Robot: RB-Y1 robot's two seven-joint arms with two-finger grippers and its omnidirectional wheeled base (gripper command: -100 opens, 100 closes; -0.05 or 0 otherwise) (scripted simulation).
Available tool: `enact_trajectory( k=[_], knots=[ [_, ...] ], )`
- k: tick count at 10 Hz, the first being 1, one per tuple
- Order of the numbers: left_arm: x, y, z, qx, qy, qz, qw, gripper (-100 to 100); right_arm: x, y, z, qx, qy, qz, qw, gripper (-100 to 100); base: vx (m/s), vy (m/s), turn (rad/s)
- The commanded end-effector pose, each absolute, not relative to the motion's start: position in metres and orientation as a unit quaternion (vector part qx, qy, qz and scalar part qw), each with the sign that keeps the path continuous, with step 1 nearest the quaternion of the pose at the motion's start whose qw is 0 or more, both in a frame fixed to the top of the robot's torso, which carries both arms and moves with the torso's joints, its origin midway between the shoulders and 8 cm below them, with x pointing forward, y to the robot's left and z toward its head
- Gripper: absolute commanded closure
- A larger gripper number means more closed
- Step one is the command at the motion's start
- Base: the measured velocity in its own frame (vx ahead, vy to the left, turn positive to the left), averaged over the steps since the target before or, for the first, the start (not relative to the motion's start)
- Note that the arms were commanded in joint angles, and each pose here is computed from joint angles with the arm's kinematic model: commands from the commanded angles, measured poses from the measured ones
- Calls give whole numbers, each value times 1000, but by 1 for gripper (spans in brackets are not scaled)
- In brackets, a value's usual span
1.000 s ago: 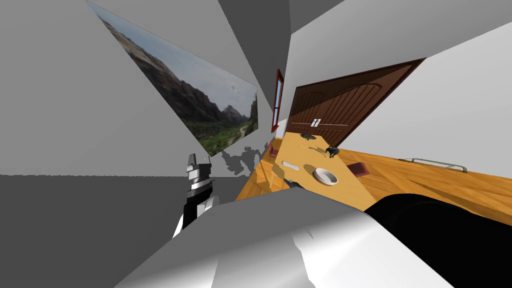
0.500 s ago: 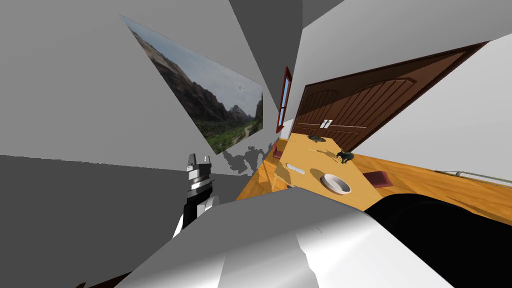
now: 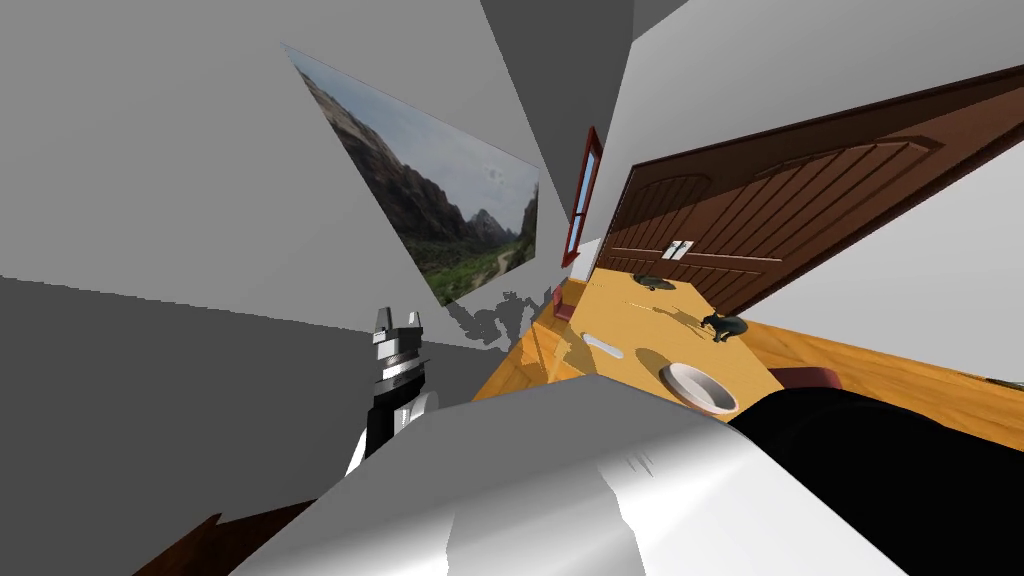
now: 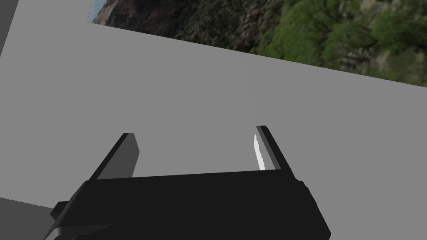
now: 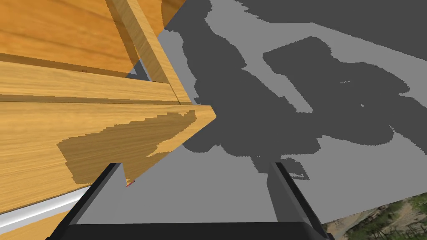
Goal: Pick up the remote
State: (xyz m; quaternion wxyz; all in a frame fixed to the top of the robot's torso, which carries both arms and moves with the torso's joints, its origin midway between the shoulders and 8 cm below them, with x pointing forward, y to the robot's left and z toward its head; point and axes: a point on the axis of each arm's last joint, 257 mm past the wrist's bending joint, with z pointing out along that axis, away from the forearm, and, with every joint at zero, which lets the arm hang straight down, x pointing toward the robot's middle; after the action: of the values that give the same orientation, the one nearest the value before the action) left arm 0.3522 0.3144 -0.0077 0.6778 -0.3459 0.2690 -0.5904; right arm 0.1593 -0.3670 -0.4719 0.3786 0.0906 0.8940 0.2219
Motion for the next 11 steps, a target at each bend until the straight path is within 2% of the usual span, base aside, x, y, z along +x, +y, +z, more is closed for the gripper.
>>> enact_trajectory(
  k=[1,3,6,9,11],
  knots=[
    [352,314,-8,-346,269,-590,678,0,143,-380,-484,83,906,207,361,-100,44,-10,126],
    [352,314,-8,-346,269,-590,678,0,139,-384,-487,86,908,201,357,-100,10,-5,-24],
    [352,314,-8,-346,269,-590,678,0,93,-417,-505,47,936,168,304,-100,43,-9,244],
    [352,314,-8,-346,269,-590,678,0,81,-431,-511,53,942,154,293,-100,27,-3,29],
    [352,314,-8,-346,269,-590,678,0,53,-454,-518,38,955,132,262,-100,40,-6,240]
  ],
)
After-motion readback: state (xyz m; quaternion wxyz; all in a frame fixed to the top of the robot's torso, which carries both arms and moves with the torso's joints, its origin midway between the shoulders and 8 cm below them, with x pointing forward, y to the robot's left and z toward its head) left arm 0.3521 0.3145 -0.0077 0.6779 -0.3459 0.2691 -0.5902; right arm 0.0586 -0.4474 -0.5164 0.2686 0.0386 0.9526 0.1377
